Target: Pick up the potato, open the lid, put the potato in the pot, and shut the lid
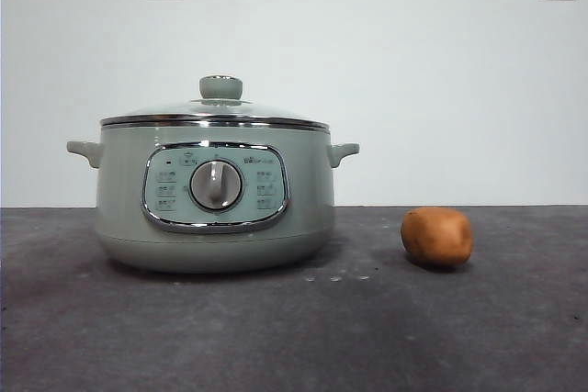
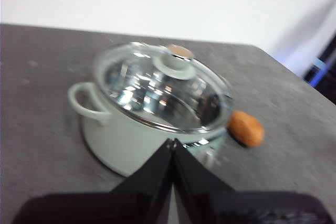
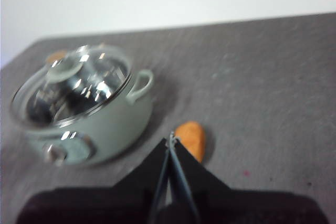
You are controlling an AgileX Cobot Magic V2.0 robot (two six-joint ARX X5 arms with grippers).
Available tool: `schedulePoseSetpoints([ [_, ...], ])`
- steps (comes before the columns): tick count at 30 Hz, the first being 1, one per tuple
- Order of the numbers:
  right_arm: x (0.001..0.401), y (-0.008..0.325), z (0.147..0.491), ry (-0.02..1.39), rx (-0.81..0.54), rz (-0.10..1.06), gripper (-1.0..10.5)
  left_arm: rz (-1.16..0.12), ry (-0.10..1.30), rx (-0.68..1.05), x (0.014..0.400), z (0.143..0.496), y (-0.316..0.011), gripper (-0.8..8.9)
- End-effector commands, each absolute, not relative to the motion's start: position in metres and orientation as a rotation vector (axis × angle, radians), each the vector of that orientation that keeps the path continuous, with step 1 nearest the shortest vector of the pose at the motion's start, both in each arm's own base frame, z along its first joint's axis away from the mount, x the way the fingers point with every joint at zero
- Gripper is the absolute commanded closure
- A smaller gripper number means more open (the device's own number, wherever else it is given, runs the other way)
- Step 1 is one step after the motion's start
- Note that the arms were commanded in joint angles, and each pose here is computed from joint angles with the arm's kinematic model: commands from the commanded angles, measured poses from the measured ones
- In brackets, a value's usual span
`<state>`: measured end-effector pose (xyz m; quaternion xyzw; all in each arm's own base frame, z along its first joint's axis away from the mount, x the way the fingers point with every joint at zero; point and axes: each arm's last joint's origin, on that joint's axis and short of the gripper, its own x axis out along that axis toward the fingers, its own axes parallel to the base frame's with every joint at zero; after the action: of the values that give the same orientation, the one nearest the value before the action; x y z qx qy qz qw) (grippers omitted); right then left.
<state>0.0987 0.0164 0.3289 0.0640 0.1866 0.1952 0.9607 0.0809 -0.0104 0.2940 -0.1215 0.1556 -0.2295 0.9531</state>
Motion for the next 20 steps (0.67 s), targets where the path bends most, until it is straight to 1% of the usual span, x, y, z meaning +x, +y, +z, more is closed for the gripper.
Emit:
schedulePoseSetpoints([
  [1,0.098,0.017,0.347,0.423,0.046,0.442,9.6,-0.511,0.344,-0.210,0.079,0.306,-0.011,8.20],
  [4,0.097,0.018,0.360,0.478,0.030,0.480,9.6,-0.531,0.372,-0.199,0.078,0.319,-0.012,8.20],
  [7,0.097,0.018,0.367,0.524,0.020,0.495,9.6,-0.542,0.381,-0.190,0.077,0.330,-0.013,8.20],
  [16,0.096,0.018,0.370,0.529,0.020,0.495,9.4,-0.567,0.376,-0.184,0.077,0.343,-0.015,8.10],
  [17,0.096,0.018,0.370,0.527,0.022,0.495,8.9,-0.567,0.371,-0.183,0.077,0.345,-0.015,7.52],
  [18,0.097,0.018,0.370,0.525,0.022,0.495,7.8,-0.567,0.367,-0.184,0.076,0.346,-0.015,6.18],
  [19,0.097,0.018,0.370,0.524,0.022,0.495,6.2,-0.567,0.363,-0.185,0.076,0.348,-0.015,3.82],
  [20,0.097,0.018,0.370,0.523,0.022,0.494,4.7,-0.567,0.362,-0.185,0.076,0.348,-0.015,2.10],
])
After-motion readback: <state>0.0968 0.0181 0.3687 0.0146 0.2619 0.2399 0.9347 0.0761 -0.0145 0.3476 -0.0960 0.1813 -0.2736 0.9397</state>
